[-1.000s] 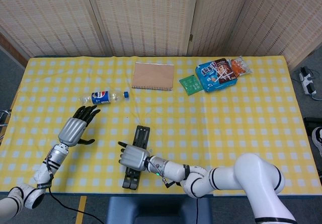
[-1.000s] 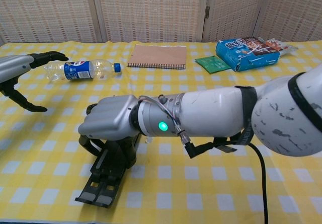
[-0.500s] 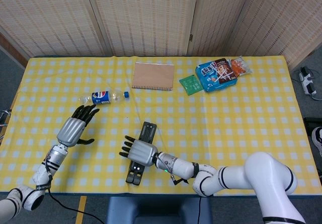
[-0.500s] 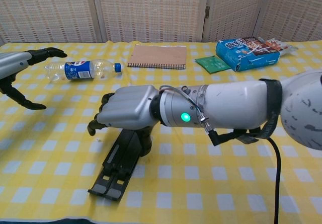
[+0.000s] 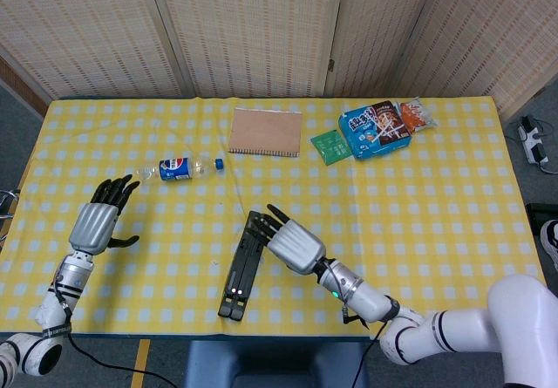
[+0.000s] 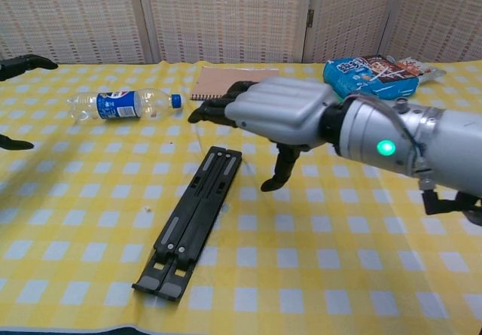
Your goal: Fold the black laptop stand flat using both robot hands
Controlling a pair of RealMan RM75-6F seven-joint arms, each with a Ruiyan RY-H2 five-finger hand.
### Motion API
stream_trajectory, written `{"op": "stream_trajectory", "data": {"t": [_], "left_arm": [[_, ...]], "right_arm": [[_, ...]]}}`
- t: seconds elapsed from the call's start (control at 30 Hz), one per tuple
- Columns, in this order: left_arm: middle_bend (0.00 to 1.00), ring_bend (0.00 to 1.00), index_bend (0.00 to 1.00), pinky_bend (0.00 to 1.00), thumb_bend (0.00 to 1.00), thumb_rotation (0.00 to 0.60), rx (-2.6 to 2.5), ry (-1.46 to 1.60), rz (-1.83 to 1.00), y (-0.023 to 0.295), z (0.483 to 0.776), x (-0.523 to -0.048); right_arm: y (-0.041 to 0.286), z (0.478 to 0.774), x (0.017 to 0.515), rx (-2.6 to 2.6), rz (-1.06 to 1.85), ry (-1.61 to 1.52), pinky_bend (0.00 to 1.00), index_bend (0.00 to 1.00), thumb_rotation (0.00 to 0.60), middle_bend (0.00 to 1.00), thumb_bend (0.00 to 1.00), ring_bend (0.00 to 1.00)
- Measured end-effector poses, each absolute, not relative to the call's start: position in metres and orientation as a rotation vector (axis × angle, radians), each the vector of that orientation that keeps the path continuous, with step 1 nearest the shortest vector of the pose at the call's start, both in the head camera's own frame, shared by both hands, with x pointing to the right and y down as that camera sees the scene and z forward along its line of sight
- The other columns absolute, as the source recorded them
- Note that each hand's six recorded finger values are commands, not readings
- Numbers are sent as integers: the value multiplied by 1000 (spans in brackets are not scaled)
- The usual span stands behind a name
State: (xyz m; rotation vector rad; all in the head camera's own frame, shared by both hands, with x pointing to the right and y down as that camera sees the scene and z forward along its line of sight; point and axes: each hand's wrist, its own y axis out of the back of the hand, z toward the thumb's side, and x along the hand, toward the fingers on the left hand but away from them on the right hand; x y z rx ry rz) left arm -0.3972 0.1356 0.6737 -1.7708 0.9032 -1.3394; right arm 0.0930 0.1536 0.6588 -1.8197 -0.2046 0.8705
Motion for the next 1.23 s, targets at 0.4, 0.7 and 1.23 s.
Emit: {"op": "stream_trajectory", "data": {"t": [0.4,0.7,1.23], "left_arm": [[19,0,107,0,158,600,-1618,1016,-1454,169,626,-442],[23,0,116,0,162,600,-1538,1031,-1488,212,591,-456],[30,0,127,0,162,600,-1555,991,-1486,247,580,-444]], "right_arm": [[160,612,287,-1615,1277,-633,0,0,600,112,184,129],[203,583,390,-1547,1448,-887,0,0,600,82,185,88],[239,556,446,-1604,1462,-1065,0,0,600,73,185,35]]}}
